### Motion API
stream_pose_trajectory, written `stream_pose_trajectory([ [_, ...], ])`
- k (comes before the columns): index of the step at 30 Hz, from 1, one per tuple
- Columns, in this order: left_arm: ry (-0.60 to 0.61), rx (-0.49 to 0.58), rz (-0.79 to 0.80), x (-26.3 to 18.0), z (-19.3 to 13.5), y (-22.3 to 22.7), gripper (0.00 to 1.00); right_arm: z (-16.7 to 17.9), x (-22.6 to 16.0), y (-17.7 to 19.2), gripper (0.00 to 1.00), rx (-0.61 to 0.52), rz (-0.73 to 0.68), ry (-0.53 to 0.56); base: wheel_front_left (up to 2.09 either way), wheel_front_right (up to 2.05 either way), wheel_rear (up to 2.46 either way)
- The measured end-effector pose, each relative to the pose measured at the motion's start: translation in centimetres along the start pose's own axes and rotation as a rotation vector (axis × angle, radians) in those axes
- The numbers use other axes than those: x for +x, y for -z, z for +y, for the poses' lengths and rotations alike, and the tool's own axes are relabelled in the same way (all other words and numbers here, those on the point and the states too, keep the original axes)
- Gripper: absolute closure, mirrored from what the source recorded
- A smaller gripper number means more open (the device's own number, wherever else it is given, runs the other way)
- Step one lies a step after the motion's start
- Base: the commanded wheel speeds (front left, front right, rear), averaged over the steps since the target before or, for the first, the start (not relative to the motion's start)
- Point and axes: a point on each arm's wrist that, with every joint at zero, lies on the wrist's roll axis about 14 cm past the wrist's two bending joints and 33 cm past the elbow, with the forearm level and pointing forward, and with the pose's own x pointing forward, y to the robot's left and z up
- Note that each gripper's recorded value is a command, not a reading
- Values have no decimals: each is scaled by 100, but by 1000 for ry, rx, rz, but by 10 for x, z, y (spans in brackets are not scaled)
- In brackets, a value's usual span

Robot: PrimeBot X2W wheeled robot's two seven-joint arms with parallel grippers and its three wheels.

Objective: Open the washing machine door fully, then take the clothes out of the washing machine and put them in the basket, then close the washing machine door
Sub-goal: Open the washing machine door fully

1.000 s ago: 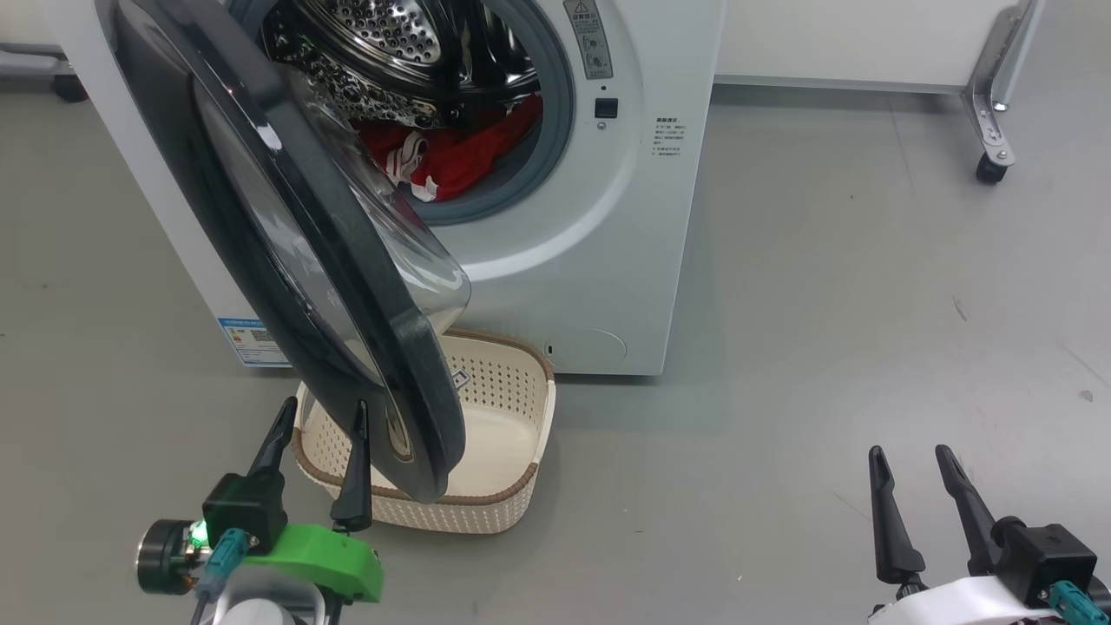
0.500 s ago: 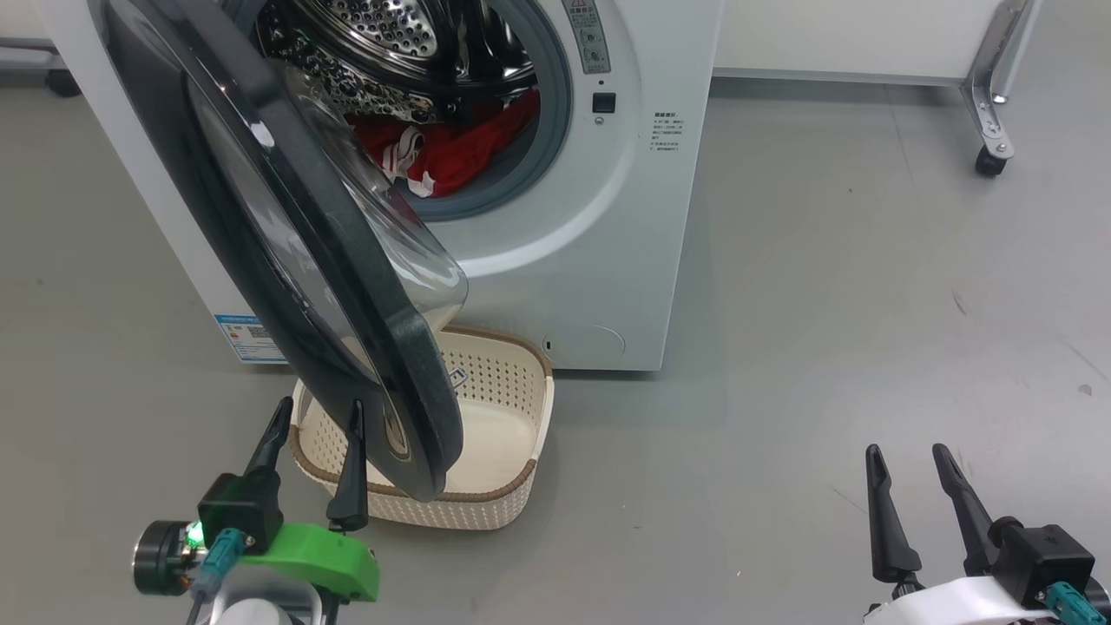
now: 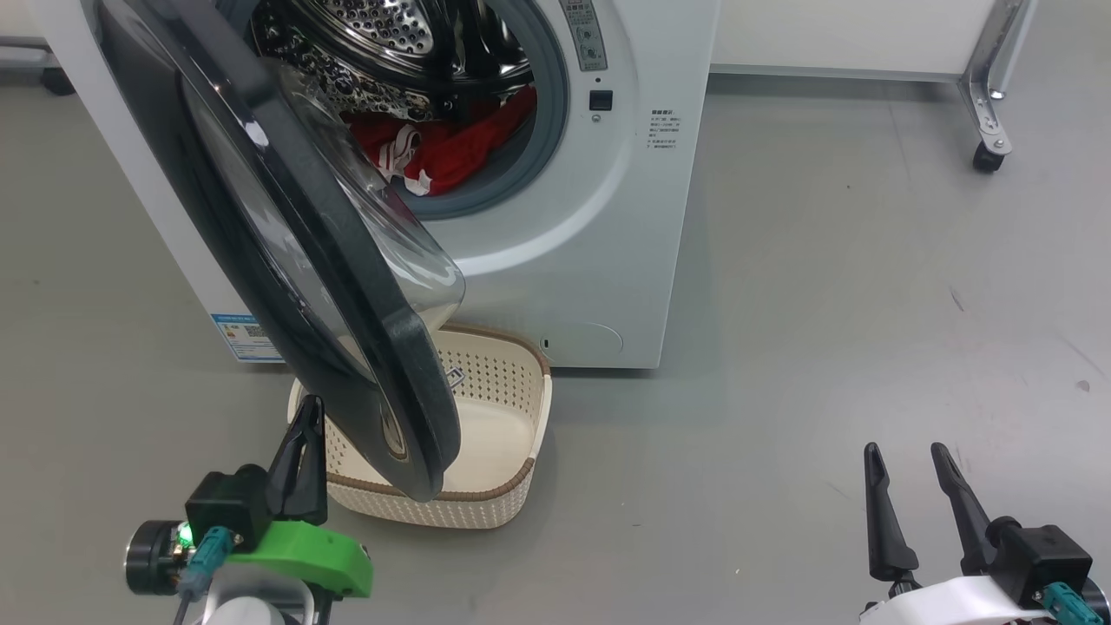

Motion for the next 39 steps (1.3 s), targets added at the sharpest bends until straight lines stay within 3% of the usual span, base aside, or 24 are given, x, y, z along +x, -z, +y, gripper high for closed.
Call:
stream_pose_trajectory([
  [6, -20, -26, -50, 3, 6, -16, 100, 0, 0, -1, 0, -6, -4, 1, 0, 0, 0],
  [13, -13, -35, -260, 23, 7, -88, 100, 2, 0, -3, 0, 3, -14, 3, 0, 0, 0],
  [20, 77, -32, -470, 34, -16, -161, 100, 2, -1, -5, 0, 0, -21, 4, 0, 0, 0],
  [26, 175, -42, -562, 35, -44, -195, 100, 4, -3, -6, 0, 18, -30, 7, 0, 0, 0],
  [30, 277, -20, -581, 33, -76, -208, 100, 2, -4, -7, 0, 19, -34, 9, 0, 0, 0],
  [39, 418, -2, -430, 34, -119, -175, 100, -1, -6, -7, 0, 35, -40, 32, 0, 0, 0],
])
